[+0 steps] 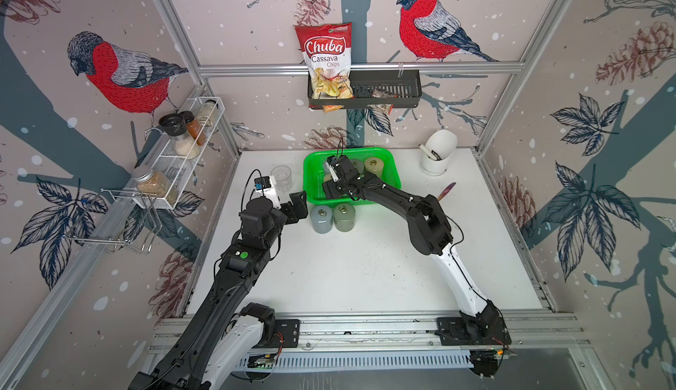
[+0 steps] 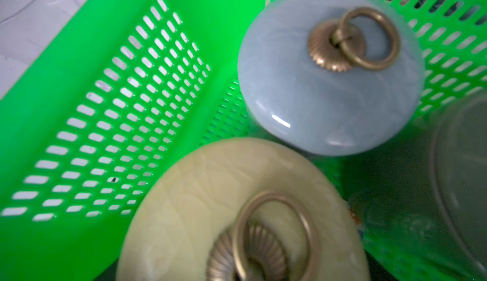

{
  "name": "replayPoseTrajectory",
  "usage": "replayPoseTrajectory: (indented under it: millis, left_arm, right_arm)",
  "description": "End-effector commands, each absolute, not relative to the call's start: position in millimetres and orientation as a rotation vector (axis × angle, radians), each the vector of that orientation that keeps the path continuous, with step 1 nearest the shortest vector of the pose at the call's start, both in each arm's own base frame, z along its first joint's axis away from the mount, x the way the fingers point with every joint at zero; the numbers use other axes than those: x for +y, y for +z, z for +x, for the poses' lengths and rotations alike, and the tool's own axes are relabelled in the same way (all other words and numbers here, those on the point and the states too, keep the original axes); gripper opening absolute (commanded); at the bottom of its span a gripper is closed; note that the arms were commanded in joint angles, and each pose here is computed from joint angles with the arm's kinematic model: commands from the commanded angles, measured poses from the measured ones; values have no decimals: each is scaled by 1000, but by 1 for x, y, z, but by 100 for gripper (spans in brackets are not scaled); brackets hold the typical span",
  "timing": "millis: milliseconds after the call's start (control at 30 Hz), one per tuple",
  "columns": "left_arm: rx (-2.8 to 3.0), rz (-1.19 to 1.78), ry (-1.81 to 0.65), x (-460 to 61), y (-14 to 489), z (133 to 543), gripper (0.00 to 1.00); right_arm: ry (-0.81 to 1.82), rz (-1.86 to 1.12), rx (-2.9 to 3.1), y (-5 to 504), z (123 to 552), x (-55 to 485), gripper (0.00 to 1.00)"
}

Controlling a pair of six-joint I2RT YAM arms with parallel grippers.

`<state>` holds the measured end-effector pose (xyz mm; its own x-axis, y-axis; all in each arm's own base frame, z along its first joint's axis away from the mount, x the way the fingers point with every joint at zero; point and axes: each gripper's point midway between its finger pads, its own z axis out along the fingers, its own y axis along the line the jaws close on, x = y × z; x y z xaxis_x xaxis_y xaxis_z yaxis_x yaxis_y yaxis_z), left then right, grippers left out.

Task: Take the tea canister out of the basket
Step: Pick up the tea canister from the basket.

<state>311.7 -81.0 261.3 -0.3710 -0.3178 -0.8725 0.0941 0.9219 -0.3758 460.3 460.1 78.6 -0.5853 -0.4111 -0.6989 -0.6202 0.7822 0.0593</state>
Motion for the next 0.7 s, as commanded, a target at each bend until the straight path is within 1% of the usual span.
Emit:
replayPoseTrajectory:
  millis: [0, 433, 667]
  left_arm:
    - [1886, -163, -434, -80, 266, 312, 98]
    - [1879, -163, -452, -83, 268, 313, 98]
    - [1889, -183, -461, -84, 264, 317, 98]
  right_arm:
    - [432, -765, 2162, 136, 459, 467, 0]
    - [418, -737, 2037, 212, 444, 456, 0]
    - [442, -713, 1954, 266, 421, 433, 0]
